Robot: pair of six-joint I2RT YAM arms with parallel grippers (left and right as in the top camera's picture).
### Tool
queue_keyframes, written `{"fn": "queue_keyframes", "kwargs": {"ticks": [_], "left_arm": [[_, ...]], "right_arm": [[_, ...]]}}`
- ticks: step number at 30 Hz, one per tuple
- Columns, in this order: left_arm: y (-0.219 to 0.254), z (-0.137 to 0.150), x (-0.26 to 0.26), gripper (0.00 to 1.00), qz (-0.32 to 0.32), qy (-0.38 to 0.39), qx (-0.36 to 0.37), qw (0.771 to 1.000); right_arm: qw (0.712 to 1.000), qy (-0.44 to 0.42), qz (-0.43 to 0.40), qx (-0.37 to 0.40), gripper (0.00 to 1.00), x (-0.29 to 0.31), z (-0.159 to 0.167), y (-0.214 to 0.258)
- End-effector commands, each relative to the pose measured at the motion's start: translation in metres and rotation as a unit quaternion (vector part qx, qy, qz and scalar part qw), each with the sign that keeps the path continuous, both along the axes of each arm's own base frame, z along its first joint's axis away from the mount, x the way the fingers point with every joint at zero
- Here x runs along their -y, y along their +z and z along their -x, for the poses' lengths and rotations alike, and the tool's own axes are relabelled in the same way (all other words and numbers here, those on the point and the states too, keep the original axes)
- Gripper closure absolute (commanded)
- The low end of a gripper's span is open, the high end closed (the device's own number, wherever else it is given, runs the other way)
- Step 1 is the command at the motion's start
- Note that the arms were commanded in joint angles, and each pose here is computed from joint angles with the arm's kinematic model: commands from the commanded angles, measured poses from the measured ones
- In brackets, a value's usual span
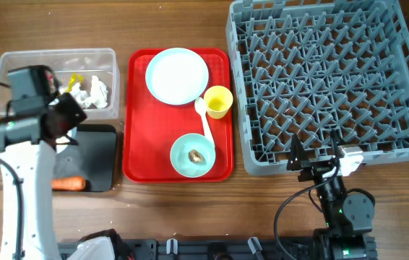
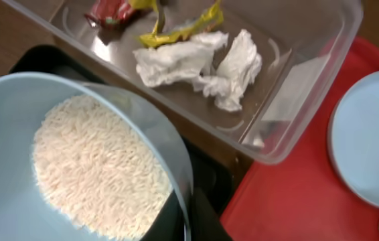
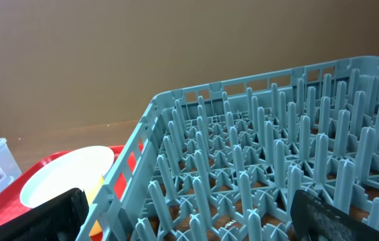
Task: Sort waste into correct bins and load items into the dishwasher rack
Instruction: 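Tip the rice bowl over the black tray to pour out rice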
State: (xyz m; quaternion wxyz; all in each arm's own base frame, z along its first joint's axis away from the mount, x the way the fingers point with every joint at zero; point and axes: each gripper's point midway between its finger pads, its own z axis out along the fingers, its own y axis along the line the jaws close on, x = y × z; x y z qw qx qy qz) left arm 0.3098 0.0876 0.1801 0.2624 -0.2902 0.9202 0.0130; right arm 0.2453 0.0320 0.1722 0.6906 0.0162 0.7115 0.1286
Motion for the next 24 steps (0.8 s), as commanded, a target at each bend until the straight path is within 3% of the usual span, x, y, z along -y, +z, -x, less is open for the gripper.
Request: {"fn": "queue_keyframes", "kwargs": {"ticks": [1, 8, 19, 24], "left_arm": [[0.009, -0.007, 0.0, 0.96, 0.07, -0.034, 0.05, 0.996], [-0.001, -0.009, -0.021, 0.96, 0.116, -0.012, 0.095, 0.989], [-0.069, 0.007, -0.017, 0.96, 0.129, 0.0, 0.073, 0.989], [-0.048, -0.003, 0.022, 0.96, 0.22, -0.1, 0.129, 0.962]], "right_arm": [[1.0, -0.003, -0.003, 0.003, 0.0, 0.001, 0.0, 0.001], [1.0, -0.003, -0.004, 0.003, 0.0, 0.001, 0.0, 0.001], [1.0, -0.003, -0.003, 0.003, 0.0, 0.001, 0.0, 0.001], [1.0, -0.003, -0.003, 0.003, 0.0, 0.001, 0.0, 0.001]]}}
